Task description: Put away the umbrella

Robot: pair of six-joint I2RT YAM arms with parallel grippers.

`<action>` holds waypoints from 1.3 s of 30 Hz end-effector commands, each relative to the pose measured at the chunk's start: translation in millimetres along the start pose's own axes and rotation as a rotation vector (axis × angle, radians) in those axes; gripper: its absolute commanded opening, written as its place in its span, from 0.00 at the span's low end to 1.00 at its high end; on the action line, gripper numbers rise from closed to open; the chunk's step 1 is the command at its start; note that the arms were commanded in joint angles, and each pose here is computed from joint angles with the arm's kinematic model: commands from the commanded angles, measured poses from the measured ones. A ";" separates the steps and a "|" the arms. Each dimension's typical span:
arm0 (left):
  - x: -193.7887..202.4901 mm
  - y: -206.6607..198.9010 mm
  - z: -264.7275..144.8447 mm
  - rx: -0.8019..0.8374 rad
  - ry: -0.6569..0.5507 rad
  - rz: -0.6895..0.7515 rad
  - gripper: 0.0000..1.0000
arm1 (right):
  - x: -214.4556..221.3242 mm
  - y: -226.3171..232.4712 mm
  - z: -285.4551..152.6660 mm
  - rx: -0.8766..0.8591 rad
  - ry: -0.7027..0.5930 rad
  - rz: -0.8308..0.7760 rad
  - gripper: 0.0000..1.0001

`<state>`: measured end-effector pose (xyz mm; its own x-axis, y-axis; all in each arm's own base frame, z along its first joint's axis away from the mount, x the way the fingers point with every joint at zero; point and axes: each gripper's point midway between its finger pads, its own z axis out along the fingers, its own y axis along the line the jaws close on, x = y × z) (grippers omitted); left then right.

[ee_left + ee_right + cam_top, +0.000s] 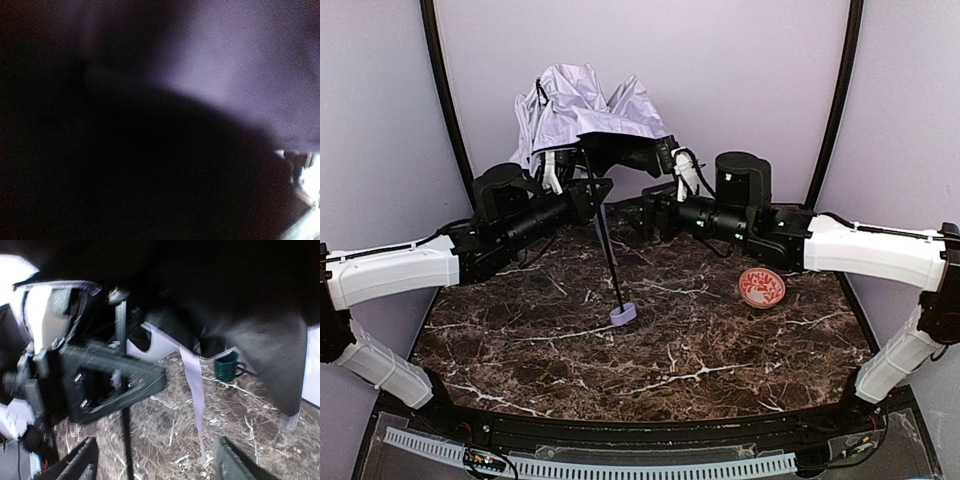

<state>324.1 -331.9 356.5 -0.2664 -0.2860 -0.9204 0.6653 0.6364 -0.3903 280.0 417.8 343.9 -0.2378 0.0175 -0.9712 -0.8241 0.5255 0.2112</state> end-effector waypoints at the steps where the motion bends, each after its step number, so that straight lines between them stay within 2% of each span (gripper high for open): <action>1: -73.7 -24.7 -24.8 0.086 -0.281 -0.068 0.00 | 16.6 37.3 -1.5 -0.150 0.020 -0.036 0.83; 5: -75.8 -27.2 -27.1 0.115 -0.308 -0.106 0.00 | 29.0 47.0 11.1 -0.174 0.018 -0.031 0.82; 7: -77.1 -20.8 -30.0 0.074 -0.314 -0.126 0.00 | 37.2 39.1 17.2 -0.120 0.024 -0.030 0.80; 10: -82.5 -25.3 -36.8 0.098 -0.337 -0.123 0.00 | 58.7 27.4 28.5 -0.056 0.073 -0.050 0.78; 12: -82.5 -26.9 -36.5 0.104 -0.322 -0.138 0.00 | 64.6 19.3 32.8 -0.013 0.095 -0.075 0.73; 14: -81.8 -26.3 -36.9 0.105 -0.320 -0.162 0.00 | 66.0 15.4 36.3 0.010 0.106 -0.100 0.63; 15: -80.8 -26.7 -37.1 0.112 -0.321 -0.164 0.00 | 65.9 13.7 38.0 0.020 0.110 -0.107 0.55; 20: -77.8 -26.8 -36.2 0.109 -0.306 -0.150 0.00 | 45.9 13.9 40.6 0.038 0.109 -0.125 0.00; 22: -76.3 -25.6 -38.0 0.089 -0.291 -0.097 0.00 | 26.4 17.6 34.0 0.017 0.096 -0.119 0.00; 23: -75.1 -24.5 -40.1 0.072 -0.280 -0.048 0.10 | 13.8 19.3 28.6 -0.004 0.089 -0.110 0.00; 25: -68.9 -24.1 -45.7 0.052 -0.241 0.074 0.38 | -14.5 16.0 16.2 -0.042 0.079 -0.082 0.00; 26: -62.9 -24.4 -49.4 0.050 -0.212 0.143 0.46 | -28.0 15.1 7.6 -0.065 0.076 -0.066 0.00; 28: -48.1 -29.5 -59.5 0.083 -0.154 0.281 0.56 | -59.1 19.5 -14.5 -0.136 0.051 -0.047 0.00; 30: -30.2 -36.5 -72.8 0.142 -0.102 0.412 0.63 | -77.3 29.1 -31.6 -0.218 0.054 -0.049 0.00; 33: -7.4 -46.5 -94.6 0.240 -0.061 0.508 0.70 | -94.9 44.0 -52.8 -0.303 0.089 -0.079 0.00; 36: -1.1 -59.2 -113.4 0.328 -0.073 0.535 0.73 | -103.2 54.6 -70.1 -0.344 0.131 -0.110 0.00; 39: -4.6 -57.5 -115.3 0.315 -0.098 0.511 0.72 | -112.9 59.2 -81.4 -0.355 0.128 -0.123 0.00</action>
<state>221.4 -279.9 387.5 0.1467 -0.1030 -0.9838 0.8431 0.5332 0.0699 258.8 389.0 425.3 -0.2861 -0.1775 -0.9416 -0.9151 0.3419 0.2136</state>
